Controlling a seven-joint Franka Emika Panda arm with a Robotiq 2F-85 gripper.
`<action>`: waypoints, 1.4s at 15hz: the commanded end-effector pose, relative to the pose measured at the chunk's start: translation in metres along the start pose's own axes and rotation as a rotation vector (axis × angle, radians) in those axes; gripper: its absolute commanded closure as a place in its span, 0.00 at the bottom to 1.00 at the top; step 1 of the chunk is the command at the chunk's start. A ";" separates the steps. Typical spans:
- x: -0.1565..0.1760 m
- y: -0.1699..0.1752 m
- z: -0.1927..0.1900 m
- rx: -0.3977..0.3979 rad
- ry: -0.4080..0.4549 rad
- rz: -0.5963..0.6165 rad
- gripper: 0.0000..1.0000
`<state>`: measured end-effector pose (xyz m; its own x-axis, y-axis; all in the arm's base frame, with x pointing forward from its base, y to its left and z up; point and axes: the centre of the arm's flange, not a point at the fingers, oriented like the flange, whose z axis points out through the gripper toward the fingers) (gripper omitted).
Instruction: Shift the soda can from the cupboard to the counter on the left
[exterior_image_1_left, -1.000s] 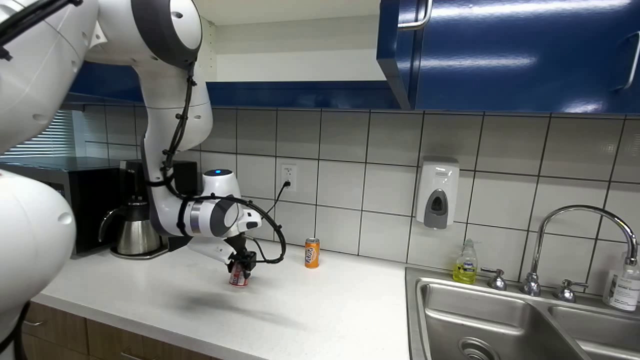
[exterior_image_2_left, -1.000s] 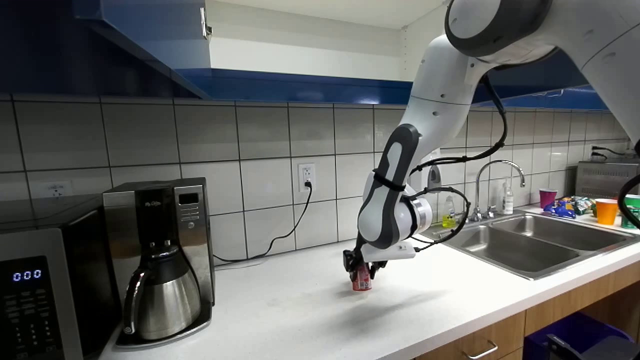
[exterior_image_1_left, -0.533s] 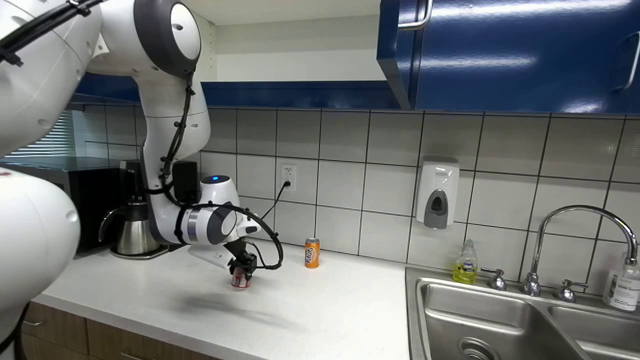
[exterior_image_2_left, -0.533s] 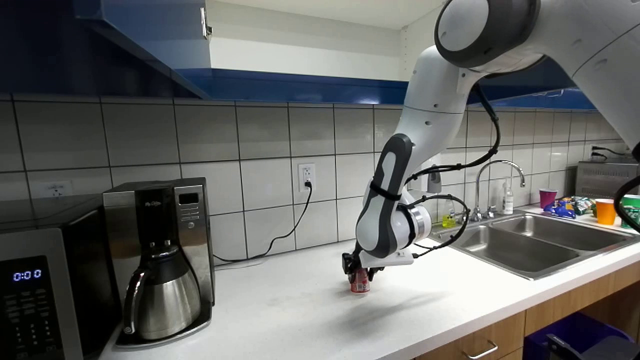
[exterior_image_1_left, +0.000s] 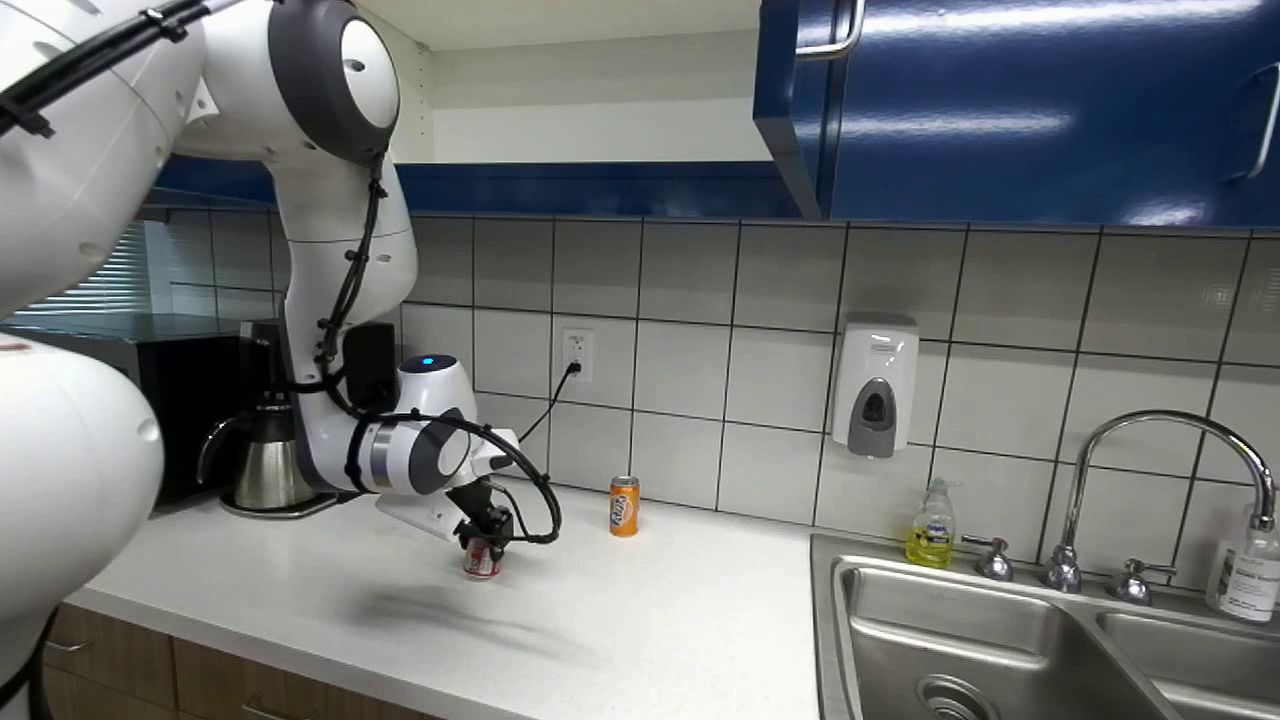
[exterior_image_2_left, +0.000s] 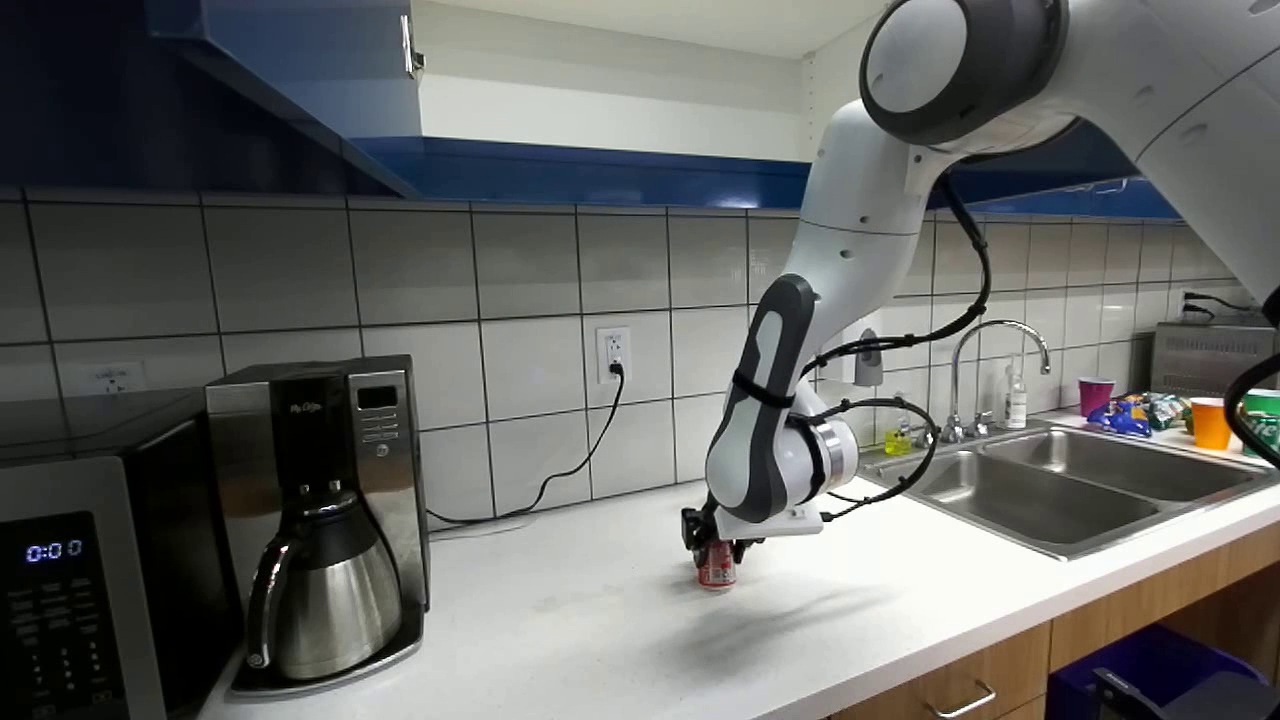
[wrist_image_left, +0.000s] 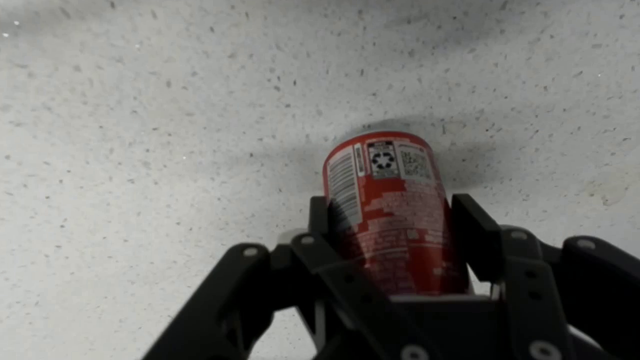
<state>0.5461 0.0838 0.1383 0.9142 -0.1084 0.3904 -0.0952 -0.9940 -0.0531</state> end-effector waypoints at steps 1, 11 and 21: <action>0.004 -0.003 0.000 -0.006 0.025 -0.010 0.62; -0.001 -0.009 -0.013 0.001 -0.011 -0.014 0.00; -0.019 -0.035 -0.038 0.002 -0.116 -0.032 0.00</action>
<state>0.5296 0.1119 0.1419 0.9467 -0.0700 0.3146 -0.0590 -0.9973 -0.0445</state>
